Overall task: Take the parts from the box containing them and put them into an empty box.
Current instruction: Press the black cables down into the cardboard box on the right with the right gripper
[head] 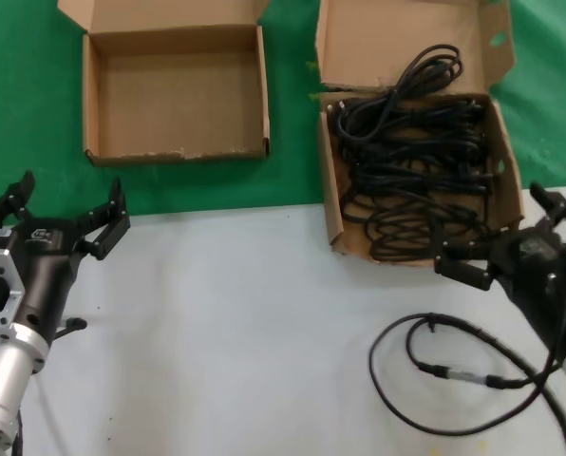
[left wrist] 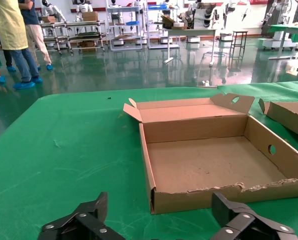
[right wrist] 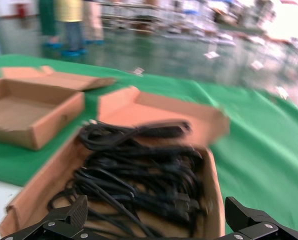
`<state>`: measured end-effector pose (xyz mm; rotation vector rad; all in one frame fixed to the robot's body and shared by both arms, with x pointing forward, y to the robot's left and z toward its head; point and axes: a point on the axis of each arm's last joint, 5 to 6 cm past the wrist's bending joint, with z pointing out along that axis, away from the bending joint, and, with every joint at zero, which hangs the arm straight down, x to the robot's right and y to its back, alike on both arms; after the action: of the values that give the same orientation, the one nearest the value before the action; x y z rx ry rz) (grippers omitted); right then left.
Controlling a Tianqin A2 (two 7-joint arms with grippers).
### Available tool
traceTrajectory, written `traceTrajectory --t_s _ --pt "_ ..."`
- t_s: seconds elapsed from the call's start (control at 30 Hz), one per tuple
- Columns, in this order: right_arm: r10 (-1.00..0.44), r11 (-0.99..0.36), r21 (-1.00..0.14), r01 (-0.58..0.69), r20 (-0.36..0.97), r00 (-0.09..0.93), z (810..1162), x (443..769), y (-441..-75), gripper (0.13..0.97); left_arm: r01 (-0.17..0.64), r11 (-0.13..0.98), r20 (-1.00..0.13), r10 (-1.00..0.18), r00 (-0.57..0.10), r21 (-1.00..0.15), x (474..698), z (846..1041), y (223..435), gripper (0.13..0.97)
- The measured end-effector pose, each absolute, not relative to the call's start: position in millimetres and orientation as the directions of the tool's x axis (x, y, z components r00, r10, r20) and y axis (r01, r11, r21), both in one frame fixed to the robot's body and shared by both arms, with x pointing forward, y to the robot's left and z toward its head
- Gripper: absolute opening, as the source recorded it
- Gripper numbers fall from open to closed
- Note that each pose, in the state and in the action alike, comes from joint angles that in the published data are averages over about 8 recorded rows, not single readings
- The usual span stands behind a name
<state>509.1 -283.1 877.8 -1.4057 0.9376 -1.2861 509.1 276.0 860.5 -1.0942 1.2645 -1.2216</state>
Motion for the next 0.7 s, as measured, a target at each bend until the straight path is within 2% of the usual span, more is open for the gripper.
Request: traceTrajectory --t_s 0.17,0.27,0.4,0.53,0.57,0.7 --pt "-0.85 -0.452 -0.878 0.156 0.477 0.224 898.9 514.4 -288.6 0.966 0.04 0.072 -0.075 -0.995 -0.066 -0.997 509.1 860.5 276.0 0.733" --pt "-0.74 -0.587 -0.779 0.219 0.626 0.245 911.2 521.8 -292.2 0.966 0.04 0.072 -0.075 -0.995 -0.066 -0.997 509.1 860.5 276.0 0.694" --pt "-0.564 -0.731 -0.614 0.298 0.79 0.241 928.9 537.2 -295.9 0.966 0.04 0.072 -0.075 -0.995 -0.066 -0.997 509.1 860.5 276.0 0.587" --pt "-0.384 -0.822 -0.442 0.358 0.896 0.225 948.5 558.1 -298.4 0.966 0.04 0.072 -0.075 -0.995 -0.066 -0.997 509.1 860.5 276.0 0.48" --pt "-0.343 -0.836 -0.404 0.371 0.913 0.221 953.4 563.7 -298.7 0.966 0.04 0.072 -0.075 -0.995 -0.066 -0.997 509.1 860.5 276.0 0.48" --pt "-0.19 -0.87 -0.262 0.419 0.96 0.204 972.7 587.3 -298.4 0.966 0.04 0.072 -0.075 -0.995 -0.066 -0.997 509.1 860.5 276.0 0.392"
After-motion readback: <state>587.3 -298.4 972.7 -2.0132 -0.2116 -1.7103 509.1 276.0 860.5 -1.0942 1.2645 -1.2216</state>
